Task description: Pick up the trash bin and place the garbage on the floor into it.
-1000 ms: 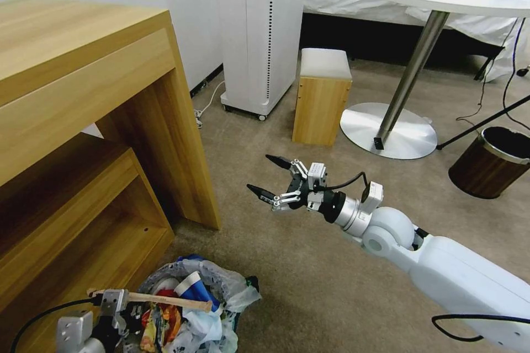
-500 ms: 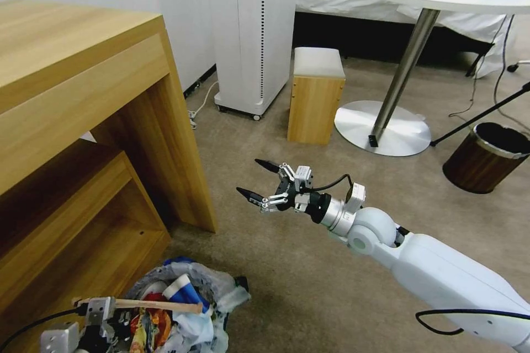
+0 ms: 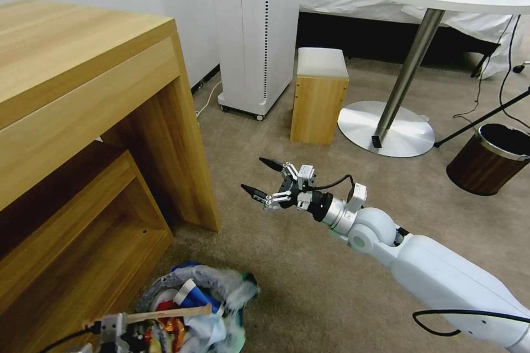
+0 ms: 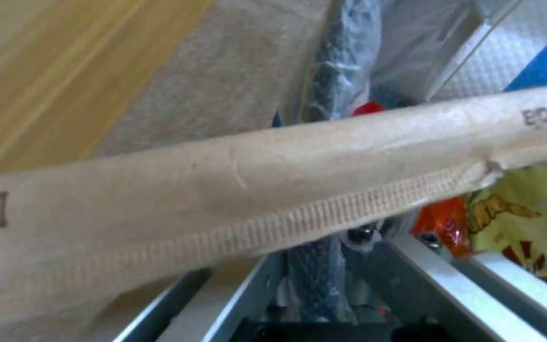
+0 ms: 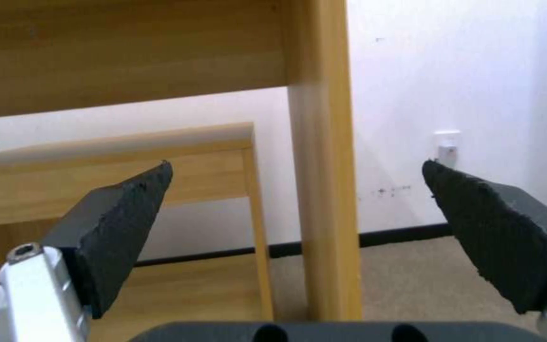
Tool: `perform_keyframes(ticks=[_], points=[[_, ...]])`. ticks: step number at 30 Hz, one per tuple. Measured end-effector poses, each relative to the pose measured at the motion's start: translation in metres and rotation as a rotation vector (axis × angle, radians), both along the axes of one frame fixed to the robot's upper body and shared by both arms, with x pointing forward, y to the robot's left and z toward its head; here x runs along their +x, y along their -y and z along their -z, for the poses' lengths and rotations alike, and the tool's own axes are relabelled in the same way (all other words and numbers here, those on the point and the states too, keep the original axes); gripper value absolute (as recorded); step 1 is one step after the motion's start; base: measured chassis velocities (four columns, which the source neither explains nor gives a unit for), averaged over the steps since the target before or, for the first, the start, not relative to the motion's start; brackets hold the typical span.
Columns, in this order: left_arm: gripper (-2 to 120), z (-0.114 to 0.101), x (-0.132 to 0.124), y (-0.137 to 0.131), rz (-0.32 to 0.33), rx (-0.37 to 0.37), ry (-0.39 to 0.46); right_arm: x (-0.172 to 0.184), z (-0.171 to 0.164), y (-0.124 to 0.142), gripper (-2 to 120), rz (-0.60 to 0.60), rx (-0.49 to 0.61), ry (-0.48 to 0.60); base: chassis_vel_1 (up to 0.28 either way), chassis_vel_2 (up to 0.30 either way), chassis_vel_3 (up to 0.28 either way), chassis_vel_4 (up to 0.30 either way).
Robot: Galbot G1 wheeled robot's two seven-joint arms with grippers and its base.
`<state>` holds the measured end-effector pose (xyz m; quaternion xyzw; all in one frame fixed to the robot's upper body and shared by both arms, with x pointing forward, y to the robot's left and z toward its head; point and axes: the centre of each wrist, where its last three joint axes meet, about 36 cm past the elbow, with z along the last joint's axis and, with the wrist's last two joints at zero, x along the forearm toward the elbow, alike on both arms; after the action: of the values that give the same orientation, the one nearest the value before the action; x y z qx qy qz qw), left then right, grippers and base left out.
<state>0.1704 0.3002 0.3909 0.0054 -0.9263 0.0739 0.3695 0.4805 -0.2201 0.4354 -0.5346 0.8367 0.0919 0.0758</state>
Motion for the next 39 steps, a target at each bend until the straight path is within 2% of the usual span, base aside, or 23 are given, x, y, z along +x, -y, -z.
perform_keyframes(ticks=[9, 20, 28, 32, 39], points=[[0, 0.001, 0.015, 0.003, 0.030, -0.010, -0.005, -0.014, 0.014, 0.021, 100, 0.049, -0.007, -0.021, 0.000, 0.000, 0.000, 0.000], [0, -0.009, 0.033, 0.001, 0.047, -0.006, 0.001, -0.027, 0.027, 0.028, 100, 0.079, -0.005, -0.044, 0.000, 0.000, 0.000, 0.000], [0, -0.006, 0.038, -0.001, 0.062, -0.003, 0.007, -0.032, 0.032, 0.034, 100, 0.100, 0.001, -0.050, 0.000, 0.000, 0.000, 0.000], [0, -0.009, 0.047, -0.001, 0.059, 0.006, 0.014, -0.036, 0.036, 0.038, 100, 0.114, 0.000, -0.058, 0.000, 0.000, 0.000, 0.000], [0, -0.011, 0.052, 0.009, 0.041, -0.020, 0.014, -0.040, 0.039, 0.045, 100, 0.144, 0.000, -0.061, 0.000, 0.000, 0.000, 0.000]])
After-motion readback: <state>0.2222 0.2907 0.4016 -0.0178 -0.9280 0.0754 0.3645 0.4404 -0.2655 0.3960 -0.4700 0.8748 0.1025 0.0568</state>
